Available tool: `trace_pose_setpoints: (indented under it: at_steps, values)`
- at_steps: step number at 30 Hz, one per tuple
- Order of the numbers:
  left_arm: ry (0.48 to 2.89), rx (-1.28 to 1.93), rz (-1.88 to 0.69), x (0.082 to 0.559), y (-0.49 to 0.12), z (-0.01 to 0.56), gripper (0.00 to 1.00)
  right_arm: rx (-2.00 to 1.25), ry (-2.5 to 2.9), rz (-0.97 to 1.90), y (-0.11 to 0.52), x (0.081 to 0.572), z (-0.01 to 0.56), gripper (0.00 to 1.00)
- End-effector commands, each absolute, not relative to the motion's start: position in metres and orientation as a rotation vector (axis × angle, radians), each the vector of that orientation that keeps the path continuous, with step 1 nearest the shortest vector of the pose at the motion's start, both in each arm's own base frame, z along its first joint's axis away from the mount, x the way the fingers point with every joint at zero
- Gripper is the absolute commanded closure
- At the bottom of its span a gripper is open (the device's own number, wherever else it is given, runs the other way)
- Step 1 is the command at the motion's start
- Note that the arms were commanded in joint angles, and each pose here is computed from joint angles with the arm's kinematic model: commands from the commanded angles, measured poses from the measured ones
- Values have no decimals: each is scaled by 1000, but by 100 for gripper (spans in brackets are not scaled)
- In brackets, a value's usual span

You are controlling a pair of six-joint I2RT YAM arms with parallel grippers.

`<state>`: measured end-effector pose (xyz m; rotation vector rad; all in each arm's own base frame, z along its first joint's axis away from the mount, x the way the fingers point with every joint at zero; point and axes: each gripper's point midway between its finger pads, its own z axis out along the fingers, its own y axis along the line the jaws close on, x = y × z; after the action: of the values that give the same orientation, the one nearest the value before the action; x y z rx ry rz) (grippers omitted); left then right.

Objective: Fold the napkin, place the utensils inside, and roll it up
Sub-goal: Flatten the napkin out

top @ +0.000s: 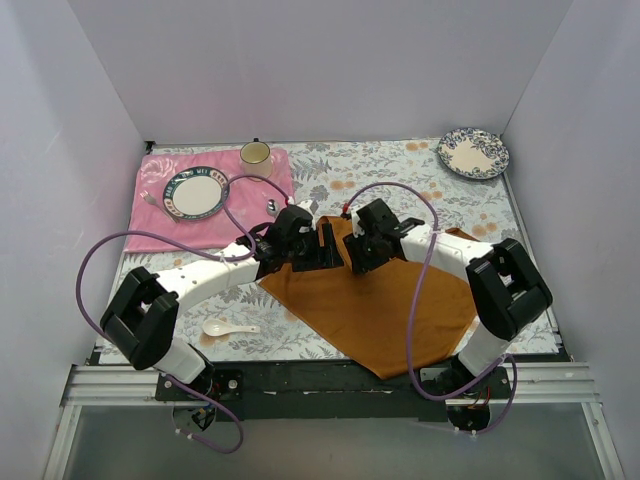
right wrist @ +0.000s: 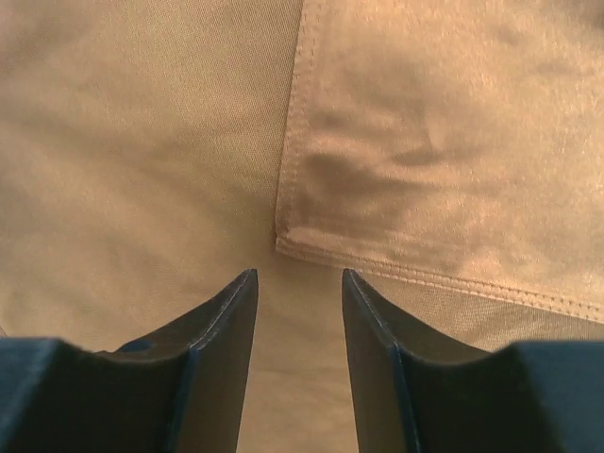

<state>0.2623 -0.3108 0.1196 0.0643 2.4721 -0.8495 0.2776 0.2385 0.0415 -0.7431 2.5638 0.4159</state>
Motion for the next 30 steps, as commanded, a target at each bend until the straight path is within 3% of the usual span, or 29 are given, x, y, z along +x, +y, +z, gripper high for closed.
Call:
trace_pose_setpoints:
  at_steps: [1,6,14,18,19,24,30]
  values:
    - [2439,21,-814,262,-299,128,30,-753,2513,375,253,291,44,52]
    - [2408,6,-795,263,-292,136,29,-789,2516,294,255,294,33,53]
    - [2416,0,-766,261,-286,132,29,-792,2518,263,252,296,26,63]
    - [2420,0,-771,260,-287,129,29,-790,2507,239,251,300,34,75]
    - [2420,0,-771,260,-286,129,29,-790,2496,234,252,303,37,82]
    - [2417,2,-772,261,-287,129,28,-767,2457,189,250,314,52,85]
    - [2445,3,-779,257,-288,117,28,-624,2309,20,238,379,81,92]
